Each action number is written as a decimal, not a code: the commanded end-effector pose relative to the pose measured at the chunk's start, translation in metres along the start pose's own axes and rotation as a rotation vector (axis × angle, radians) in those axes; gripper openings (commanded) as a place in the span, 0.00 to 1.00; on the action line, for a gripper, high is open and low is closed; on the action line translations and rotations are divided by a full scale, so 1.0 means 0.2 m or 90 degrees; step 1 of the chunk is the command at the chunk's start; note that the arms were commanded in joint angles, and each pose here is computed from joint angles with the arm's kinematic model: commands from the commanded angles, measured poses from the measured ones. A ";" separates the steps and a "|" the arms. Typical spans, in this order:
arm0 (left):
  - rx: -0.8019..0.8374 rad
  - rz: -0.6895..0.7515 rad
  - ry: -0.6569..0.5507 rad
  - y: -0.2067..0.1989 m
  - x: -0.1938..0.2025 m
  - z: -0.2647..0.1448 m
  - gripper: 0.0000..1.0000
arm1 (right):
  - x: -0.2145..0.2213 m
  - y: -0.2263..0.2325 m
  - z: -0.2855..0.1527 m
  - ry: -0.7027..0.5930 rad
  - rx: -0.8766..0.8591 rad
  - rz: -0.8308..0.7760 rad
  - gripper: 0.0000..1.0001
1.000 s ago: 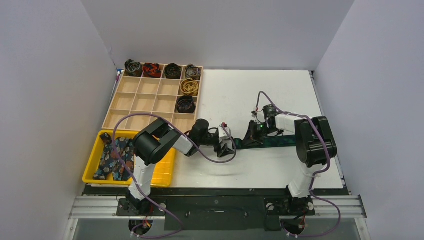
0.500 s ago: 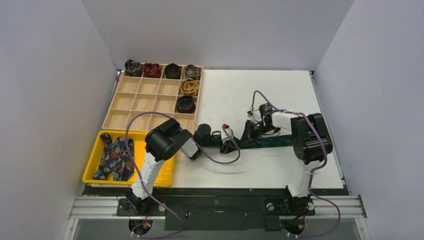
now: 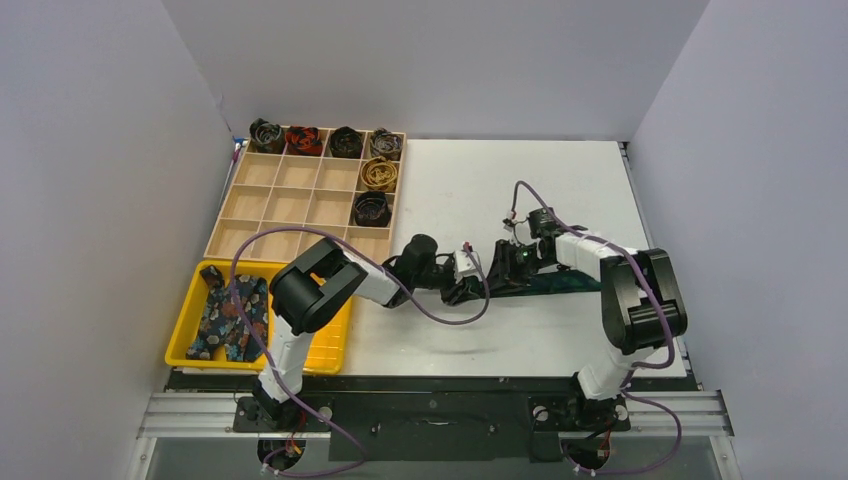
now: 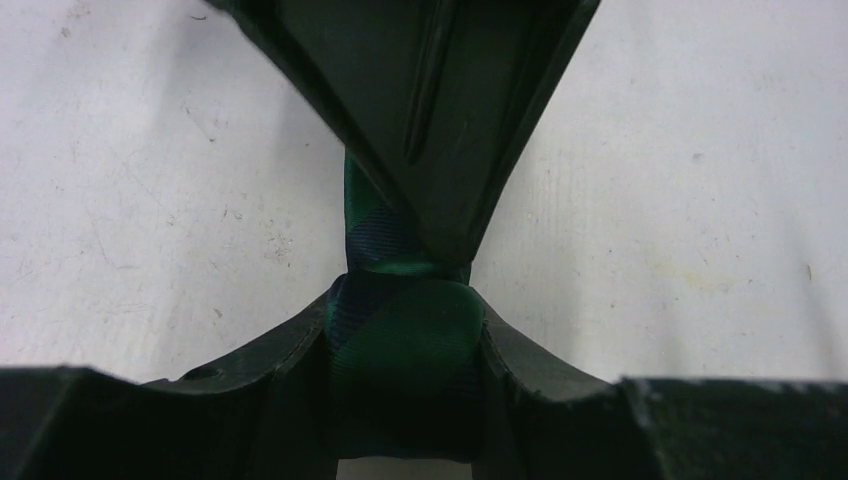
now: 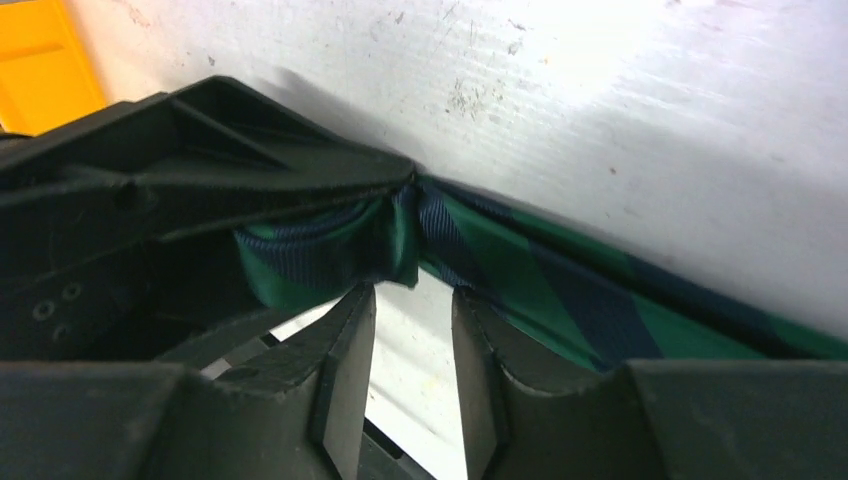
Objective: Roll the ties
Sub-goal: Roll the tie at the center of the board.
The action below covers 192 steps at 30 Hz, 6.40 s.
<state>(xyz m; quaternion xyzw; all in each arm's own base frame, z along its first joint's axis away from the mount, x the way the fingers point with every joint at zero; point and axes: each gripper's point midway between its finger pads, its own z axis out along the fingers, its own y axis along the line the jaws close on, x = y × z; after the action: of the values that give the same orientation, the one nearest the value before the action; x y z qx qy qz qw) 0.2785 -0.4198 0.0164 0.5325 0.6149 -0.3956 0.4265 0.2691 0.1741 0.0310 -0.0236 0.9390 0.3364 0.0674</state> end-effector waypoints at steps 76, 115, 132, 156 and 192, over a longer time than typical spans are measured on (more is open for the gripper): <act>-0.063 -0.244 -0.013 0.06 -0.01 0.15 0.26 | 0.04 -0.32 0.01 0.064 0.240 -0.092 0.00; 0.070 -0.035 -0.042 -0.05 -0.16 -0.15 0.05 | 0.09 -0.48 0.06 0.137 0.169 0.076 0.00; 0.083 -0.069 0.309 -0.10 0.45 -0.29 0.06 | -0.05 -0.14 -0.04 0.044 0.019 0.004 0.22; 0.059 -0.088 0.340 -0.10 0.50 -0.28 0.11 | 0.04 0.13 0.05 0.067 -0.094 0.003 0.29; 0.000 -0.134 -0.101 0.05 -0.15 0.05 0.73 | 0.09 -0.33 0.04 0.149 0.263 -0.181 0.00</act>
<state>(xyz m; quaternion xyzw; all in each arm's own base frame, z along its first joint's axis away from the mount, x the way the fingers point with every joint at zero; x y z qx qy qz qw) 0.2743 -0.4203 0.0280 0.4668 0.6475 -0.4567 0.3928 0.2698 0.1591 0.0197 -0.1591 0.9634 0.2096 0.0507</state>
